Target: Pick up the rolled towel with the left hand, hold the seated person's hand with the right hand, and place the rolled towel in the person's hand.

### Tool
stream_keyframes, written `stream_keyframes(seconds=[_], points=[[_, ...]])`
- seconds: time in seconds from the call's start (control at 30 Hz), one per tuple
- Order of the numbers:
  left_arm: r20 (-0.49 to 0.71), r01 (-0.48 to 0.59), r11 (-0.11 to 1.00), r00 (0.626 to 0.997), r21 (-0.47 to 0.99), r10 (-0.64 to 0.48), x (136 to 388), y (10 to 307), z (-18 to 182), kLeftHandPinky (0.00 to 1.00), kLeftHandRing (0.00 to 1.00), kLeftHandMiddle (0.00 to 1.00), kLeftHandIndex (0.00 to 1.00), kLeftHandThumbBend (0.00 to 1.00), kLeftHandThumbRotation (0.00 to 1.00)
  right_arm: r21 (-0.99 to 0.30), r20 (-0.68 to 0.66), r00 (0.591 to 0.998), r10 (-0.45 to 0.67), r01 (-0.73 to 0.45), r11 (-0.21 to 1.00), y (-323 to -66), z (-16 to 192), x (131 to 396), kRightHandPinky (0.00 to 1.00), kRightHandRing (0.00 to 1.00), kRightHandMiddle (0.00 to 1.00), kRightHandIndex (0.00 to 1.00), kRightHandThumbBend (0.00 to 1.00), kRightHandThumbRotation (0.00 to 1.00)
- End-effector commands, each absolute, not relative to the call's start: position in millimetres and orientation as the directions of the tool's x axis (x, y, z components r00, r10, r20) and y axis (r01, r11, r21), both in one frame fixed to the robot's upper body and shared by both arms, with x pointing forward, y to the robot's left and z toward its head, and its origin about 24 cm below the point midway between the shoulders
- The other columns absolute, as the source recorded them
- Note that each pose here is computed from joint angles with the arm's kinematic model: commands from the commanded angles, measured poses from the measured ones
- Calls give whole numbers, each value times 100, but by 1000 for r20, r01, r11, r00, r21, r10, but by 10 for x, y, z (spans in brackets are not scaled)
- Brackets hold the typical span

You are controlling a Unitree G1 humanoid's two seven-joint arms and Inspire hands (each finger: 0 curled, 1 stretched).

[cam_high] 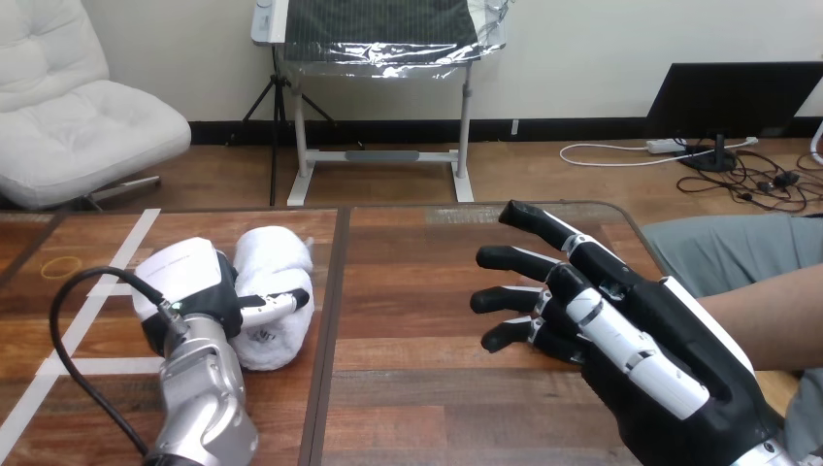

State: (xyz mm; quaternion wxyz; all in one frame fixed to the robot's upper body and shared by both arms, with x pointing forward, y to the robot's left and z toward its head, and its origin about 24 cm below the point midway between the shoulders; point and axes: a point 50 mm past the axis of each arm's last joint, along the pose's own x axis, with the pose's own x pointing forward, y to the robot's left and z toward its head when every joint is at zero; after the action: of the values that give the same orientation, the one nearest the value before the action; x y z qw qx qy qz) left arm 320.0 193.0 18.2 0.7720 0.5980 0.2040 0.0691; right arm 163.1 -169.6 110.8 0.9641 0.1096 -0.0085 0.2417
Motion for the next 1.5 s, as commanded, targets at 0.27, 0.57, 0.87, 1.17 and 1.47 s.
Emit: stream_keyframes(seconds=[0.27, 0.57, 0.87, 1.17, 1.47], points=[[-192, 91, 284, 916, 954, 351, 3204, 1931, 220, 17, 24, 35, 48, 73, 6, 168, 115, 867, 484, -497, 851, -1644, 1229, 1674, 56, 71, 81, 90, 14, 29], [-158, 64, 272, 927, 960, 340, 3175, 1914, 194, 15, 22, 33, 47, 72, 1, 170, 110, 866, 489, -501, 849, -1638, 1215, 1670, 56, 72, 81, 91, 13, 25], [-137, 40, 283, 933, 958, 332, 3141, 1914, 174, 13, 20, 31, 48, 72, 0, 183, 115, 860, 497, -510, 840, -1635, 1206, 1664, 56, 71, 81, 92, 10, 22], [-146, 49, 286, 933, 957, 330, 3136, 1941, 154, 13, 20, 30, 48, 72, 0, 188, 110, 867, 486, -498, 846, -1642, 1198, 1652, 56, 71, 81, 93, 10, 19], [-140, 43, 290, 936, 956, 324, 3124, 1968, 136, 15, 22, 33, 49, 71, 1, 188, 104, 866, 489, -500, 845, -1641, 1176, 1644, 57, 72, 81, 92, 10, 17]])
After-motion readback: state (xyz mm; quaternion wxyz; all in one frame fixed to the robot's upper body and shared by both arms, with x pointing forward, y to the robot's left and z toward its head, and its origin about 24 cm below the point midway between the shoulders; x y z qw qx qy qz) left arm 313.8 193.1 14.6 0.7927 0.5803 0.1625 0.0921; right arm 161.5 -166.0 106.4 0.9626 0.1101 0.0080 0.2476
